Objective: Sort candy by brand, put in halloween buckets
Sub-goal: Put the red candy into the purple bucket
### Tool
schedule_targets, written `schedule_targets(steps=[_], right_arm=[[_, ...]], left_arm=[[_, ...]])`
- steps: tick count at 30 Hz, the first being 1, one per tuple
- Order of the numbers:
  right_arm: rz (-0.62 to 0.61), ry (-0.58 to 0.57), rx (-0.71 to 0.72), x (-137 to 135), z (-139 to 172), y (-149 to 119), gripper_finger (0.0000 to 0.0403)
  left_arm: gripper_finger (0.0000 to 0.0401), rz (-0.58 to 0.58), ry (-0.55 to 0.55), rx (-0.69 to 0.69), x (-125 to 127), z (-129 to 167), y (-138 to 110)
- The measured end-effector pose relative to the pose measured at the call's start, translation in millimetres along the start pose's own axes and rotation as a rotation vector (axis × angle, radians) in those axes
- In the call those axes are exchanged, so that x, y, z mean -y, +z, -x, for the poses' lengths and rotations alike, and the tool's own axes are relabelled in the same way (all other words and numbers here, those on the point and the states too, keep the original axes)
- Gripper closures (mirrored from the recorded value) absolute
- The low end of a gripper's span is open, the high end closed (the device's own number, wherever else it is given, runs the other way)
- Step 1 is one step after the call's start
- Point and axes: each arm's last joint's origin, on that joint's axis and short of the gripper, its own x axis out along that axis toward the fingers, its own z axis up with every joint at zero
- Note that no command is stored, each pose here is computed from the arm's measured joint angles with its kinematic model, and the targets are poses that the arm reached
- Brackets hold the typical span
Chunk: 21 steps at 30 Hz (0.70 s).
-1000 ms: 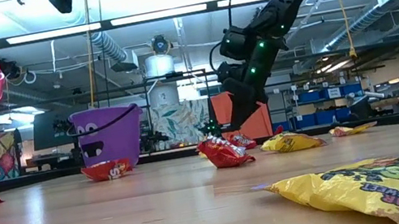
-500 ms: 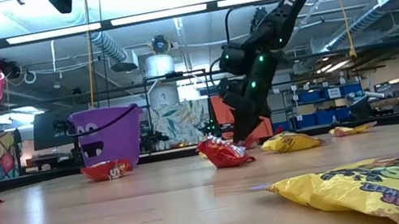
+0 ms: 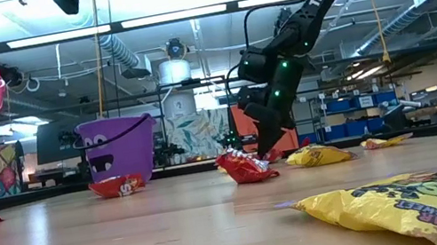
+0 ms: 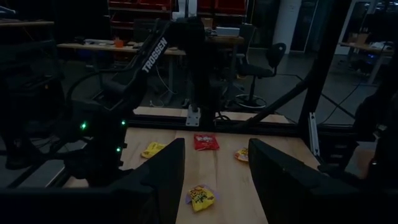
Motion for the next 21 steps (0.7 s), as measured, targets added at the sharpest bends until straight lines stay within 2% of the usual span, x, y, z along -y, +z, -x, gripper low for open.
schedule_targets(steps=[5, 9, 12, 15, 21], right_arm=[[0.054, 0.019, 0.068, -21.9, 20.3, 22.3, 0.0396], [0.12, 0.051, 0.205, -49.4, 53.8, 53.3, 0.0397], [0.15, 0.13, 0.342, -67.2, 80.5, 80.0, 0.0398], [0.153, 0.248, 0.477, -77.0, 102.1, 103.8, 0.0398], [0.162, 0.301, 0.69, -83.1, 125.2, 128.8, 0.0399]], left_arm=[[0.0218, -0.02, 0.0, 0.0, 0.0, 0.0, 0.0], [0.0218, -0.021, 0.0, 0.0, 0.0, 0.0, 0.0], [0.0218, -0.021, 0.0, 0.0, 0.0, 0.0, 0.0], [0.0218, -0.022, -0.001, 0.007, 0.1, 0.0, 0.7], [0.0218, -0.033, -0.079, 0.082, 2.7, 1.4, 8.2]])
